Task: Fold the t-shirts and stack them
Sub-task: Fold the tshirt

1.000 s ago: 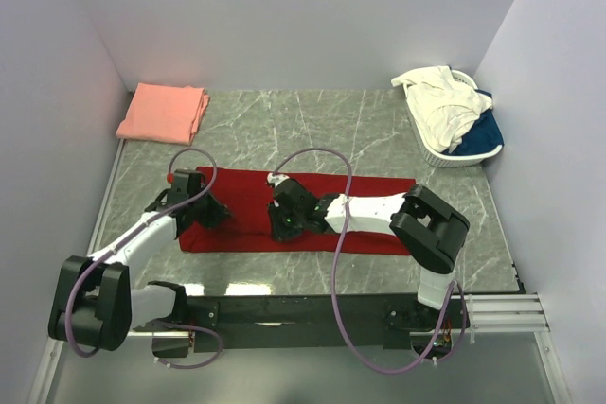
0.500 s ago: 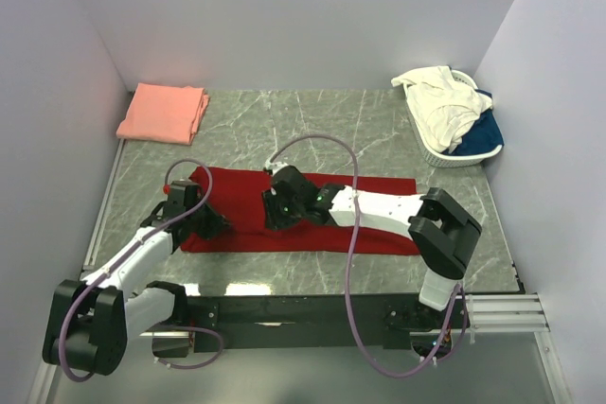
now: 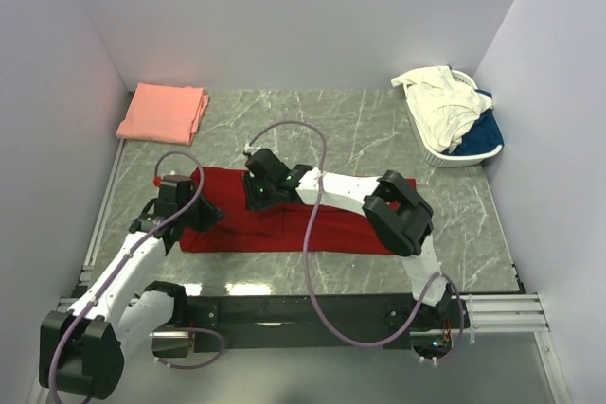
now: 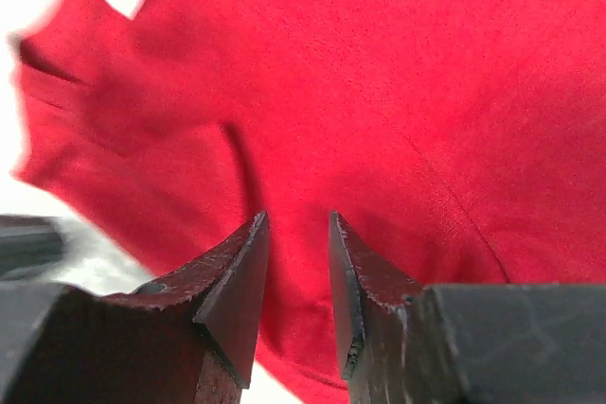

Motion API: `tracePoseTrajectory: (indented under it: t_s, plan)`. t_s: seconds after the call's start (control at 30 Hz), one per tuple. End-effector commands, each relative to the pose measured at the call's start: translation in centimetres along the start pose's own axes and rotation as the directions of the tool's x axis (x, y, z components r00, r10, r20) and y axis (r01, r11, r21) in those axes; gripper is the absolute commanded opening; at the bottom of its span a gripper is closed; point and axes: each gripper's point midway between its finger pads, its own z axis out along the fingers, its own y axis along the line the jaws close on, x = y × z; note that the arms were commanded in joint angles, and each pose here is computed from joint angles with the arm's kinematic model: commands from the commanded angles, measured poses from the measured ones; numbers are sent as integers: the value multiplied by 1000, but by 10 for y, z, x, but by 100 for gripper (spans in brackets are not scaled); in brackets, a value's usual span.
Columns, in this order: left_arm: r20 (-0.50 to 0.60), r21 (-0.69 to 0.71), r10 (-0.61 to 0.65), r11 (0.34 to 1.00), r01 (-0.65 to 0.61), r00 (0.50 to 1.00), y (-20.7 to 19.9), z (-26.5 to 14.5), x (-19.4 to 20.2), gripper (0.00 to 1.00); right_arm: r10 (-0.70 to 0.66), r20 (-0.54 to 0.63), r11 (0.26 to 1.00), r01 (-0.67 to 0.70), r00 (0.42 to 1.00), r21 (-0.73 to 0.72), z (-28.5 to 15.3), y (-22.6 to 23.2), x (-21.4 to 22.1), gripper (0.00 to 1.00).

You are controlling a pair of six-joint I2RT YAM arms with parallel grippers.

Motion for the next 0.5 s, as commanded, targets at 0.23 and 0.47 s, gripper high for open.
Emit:
tracePoseTrajectory:
  t_s: [0.23,0.47]
  plan:
    - [106,42,38,998,-43,994,-33,-21,-35,9,-50,-35,995,47,998,-91,-2,37,22,38]
    - [108,54,36,998,-42,993,-37,-18,-39,9,-98,-60,982,87,993,-169,-12,58,52,38]
